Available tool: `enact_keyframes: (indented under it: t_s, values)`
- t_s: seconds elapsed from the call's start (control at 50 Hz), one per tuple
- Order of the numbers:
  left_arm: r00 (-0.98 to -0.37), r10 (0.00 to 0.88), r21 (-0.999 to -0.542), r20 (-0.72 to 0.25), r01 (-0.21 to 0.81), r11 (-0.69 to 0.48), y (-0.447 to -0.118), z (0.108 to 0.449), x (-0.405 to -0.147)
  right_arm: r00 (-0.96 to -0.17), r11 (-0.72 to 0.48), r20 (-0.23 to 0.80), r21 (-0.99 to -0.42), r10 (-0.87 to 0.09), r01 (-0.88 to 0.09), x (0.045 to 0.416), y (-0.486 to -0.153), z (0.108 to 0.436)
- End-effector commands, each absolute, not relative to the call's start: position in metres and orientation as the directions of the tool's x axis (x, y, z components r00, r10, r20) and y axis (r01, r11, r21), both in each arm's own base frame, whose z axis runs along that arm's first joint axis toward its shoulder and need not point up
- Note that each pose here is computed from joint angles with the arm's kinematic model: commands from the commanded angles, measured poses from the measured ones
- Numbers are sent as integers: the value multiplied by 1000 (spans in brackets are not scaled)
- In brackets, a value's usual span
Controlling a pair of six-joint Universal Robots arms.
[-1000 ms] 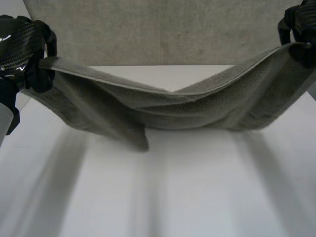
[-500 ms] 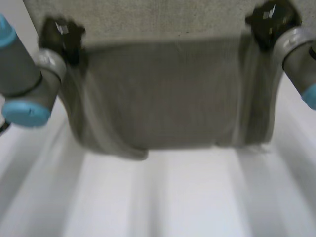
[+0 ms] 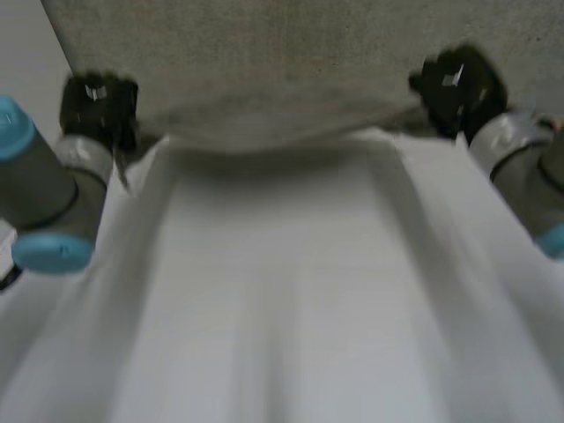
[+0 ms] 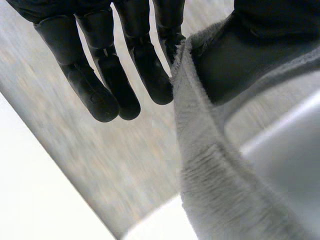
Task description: Fold the towel.
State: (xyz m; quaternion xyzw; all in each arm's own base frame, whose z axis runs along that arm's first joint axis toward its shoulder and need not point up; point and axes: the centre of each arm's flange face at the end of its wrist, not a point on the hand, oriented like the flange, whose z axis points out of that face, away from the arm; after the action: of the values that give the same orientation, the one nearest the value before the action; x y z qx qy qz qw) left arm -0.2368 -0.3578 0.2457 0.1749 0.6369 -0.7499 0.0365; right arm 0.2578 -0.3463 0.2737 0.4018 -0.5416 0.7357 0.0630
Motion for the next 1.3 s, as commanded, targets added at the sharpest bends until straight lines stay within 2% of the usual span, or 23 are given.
enact_keyframes:
  t_s: [0.02, 0.08, 0.16, 0.2, 0.24, 0.26, 0.38, 0.46, 0.48, 0.5, 0.54, 0.58, 0.62, 0.64, 0.68, 0.7, 0.74, 0.8, 0.9, 1.02, 1.06, 1.16, 1.3]
  values:
    - [-913, 238, -944, -331, 322, -77, -329, 176, -224, -602, -253, 588, -796, -540, -551, 243, -318, 198]
    - [-905, 259, -941, -338, 333, -63, -322, 167, -223, -595, -198, 560, -803, -576, -563, 236, -308, 181]
    - [-882, 292, -927, -370, 372, -50, -301, 162, -218, -602, -168, 555, -799, -574, -577, 227, -298, 183]
    - [-879, 287, -923, -381, 381, -58, -295, 167, -215, -610, -174, 565, -797, -556, -579, 222, -292, 195]
    - [-877, 280, -919, -391, 391, -60, -288, 172, -211, -639, -164, 570, -798, -516, -580, 205, -279, 226]
    - [-876, 268, -915, -402, 397, -74, -280, 180, -206, -639, -164, 570, -798, -516, -580, 204, -279, 226]
    - [-889, 198, -907, -412, 381, -177, -251, 235, -186, -668, -159, 567, -806, -482, -570, 180, -256, 280]
    - [-885, 208, -899, -417, 369, -234, -247, 255, -180, -643, -220, 573, -808, -509, -546, 182, -250, 306]
    - [-873, 242, -897, -423, 366, -249, -248, 257, -182, -642, -221, 573, -808, -509, -546, 182, -250, 306]
    - [-873, 242, -897, -424, 366, -249, -248, 257, -182, -638, -214, 563, -813, -525, -541, 183, -256, 302]
    - [-851, 305, -897, -428, 357, -262, -258, 251, -189, -635, -190, 547, -819, -545, -542, 184, -266, 293]
    - [-851, 306, -897, -428, 357, -262, -258, 251, -189, -626, -166, 531, -822, -571, -545, 188, -275, 282]
    - [-841, 352, -911, -411, 365, -192, -288, 220, -198, -624, -128, 514, -821, -588, -556, 193, -302, 265]
    - [-841, 352, -911, -410, 365, -191, -288, 220, -198, -622, -106, 509, -817, -595, -567, 199, -313, 255]
    - [-820, 403, -914, -406, 369, -169, -310, 198, -222, -617, -91, 509, -810, -600, -579, 206, -324, 244]
    - [-820, 403, -914, -406, 369, -169, -310, 198, -222, -617, -91, 509, -810, -601, -579, 206, -324, 244]
    - [-820, 405, -914, -405, 373, -159, -338, 182, -236, -613, -80, 520, -797, -595, -599, 220, -347, 227]
    - [-826, 396, -915, -402, 370, -159, -352, 176, -239, -620, -69, 535, -786, -574, -615, 230, -369, 212]
    - [-837, 356, -909, -415, 369, -193, -401, 158, -254, -639, -75, 558, -781, -529, -621, 242, -397, 195]
    - [-847, 332, -909, -416, 374, -184, -427, 142, -260, -653, -131, 602, -773, -459, -621, 259, -423, 170]
    - [-847, 338, -912, -411, 382, -151, -434, 131, -262, -662, -132, 610, -771, -436, -623, 259, -427, 165]
    - [-852, 342, -918, -396, 377, -124, -435, 130, -263, -693, -122, 627, -766, -356, -631, 260, -431, 165]
    - [-885, 311, -938, -347, 328, -114, -427, 154, -262, -723, -58, 582, -792, -373, -607, 261, -412, 164]
